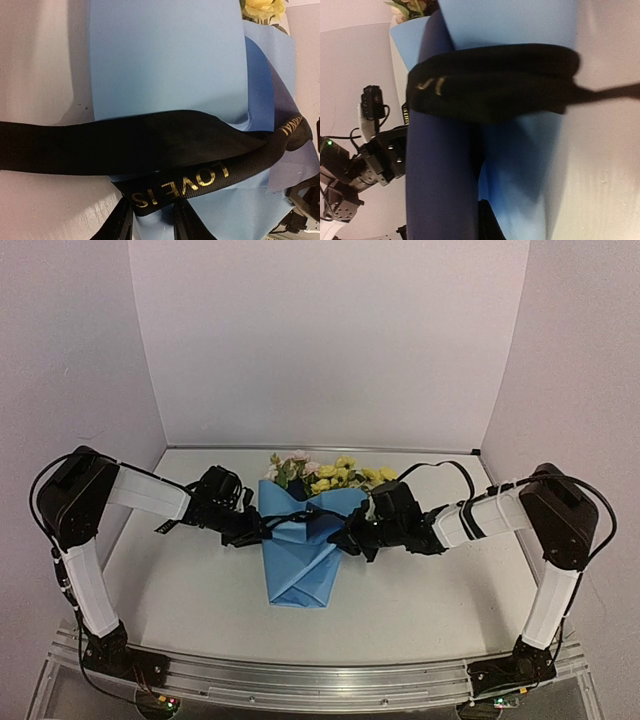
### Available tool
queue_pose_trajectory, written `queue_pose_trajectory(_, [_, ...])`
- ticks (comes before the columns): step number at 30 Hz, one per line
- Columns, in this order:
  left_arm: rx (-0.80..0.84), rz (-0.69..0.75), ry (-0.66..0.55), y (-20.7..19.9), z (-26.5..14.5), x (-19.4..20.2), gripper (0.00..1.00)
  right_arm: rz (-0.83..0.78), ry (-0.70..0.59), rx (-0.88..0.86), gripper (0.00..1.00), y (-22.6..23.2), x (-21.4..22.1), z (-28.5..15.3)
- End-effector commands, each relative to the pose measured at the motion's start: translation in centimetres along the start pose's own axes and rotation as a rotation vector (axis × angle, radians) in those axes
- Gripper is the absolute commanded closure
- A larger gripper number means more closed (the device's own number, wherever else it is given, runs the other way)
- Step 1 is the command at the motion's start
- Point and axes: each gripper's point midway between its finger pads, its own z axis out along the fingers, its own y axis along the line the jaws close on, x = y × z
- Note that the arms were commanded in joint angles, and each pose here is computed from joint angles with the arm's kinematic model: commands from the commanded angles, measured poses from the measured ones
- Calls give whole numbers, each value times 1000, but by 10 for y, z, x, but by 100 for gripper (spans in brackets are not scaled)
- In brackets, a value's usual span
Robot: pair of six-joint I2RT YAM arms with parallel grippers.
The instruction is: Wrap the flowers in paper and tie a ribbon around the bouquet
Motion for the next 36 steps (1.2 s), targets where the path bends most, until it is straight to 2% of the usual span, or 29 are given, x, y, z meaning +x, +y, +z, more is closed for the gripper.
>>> queue_pose_trajectory(1, [57,21,7,-17,8,-4,72,-2,72,-214,100,53,3,12])
queue_pose_trajectory(4, [55,18,8,-17,9,-4,73,12,83,-206,100,47,4,19])
queue_pose_trajectory(6, [49,23,0,-17,8,-5,73,-1,65,-178,96,42,2,16])
queue_pose_trajectory(12, [10,64,-27,-23,-7,-15,68,-127,-35,38,62,20,-7,-21])
queue_pose_trajectory(14, [5,87,-28,-27,-12,-18,67,-167,-68,95,54,16,-11,-34])
queue_pose_trajectory(23, [33,179,-21,-52,-42,-19,61,-355,-183,364,31,-10,-19,-101])
queue_pose_trajectory(27, [71,228,-1,-72,-47,-10,61,-533,-225,439,26,0,-36,-108])
queue_pose_trajectory(31, [144,279,45,-98,-38,2,64,-702,-232,470,23,19,-54,-90])
queue_pose_trajectory(36, [197,308,81,-122,-16,10,71,-802,-223,476,31,41,-77,-57])
